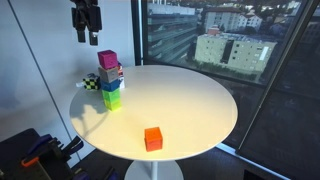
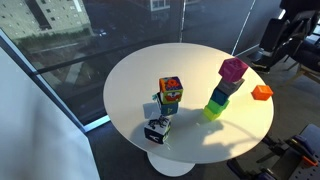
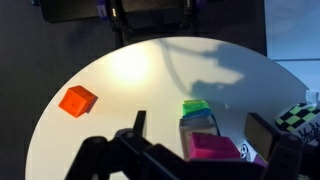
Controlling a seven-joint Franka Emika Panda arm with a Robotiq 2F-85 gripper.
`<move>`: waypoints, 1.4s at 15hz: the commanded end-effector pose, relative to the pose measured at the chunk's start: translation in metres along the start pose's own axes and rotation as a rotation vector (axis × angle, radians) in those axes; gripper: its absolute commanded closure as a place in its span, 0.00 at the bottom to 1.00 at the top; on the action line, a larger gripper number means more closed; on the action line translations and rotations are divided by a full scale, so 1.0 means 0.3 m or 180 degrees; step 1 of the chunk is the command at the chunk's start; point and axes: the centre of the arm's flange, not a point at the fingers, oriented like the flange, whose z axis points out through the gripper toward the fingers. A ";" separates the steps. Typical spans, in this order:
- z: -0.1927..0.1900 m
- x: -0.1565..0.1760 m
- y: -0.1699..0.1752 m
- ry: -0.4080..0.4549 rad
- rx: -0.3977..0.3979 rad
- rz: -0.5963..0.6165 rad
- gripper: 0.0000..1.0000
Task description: Put the pink block on the grey block
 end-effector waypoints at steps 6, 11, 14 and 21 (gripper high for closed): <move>-0.075 -0.160 0.082 0.0182 -0.0098 -0.0164 0.00; -0.111 -0.216 0.107 0.0341 -0.0056 -0.0290 0.00; -0.127 -0.242 0.123 0.0432 -0.0034 -0.0351 0.00; -0.142 -0.248 0.115 0.0452 0.0012 -0.0340 0.00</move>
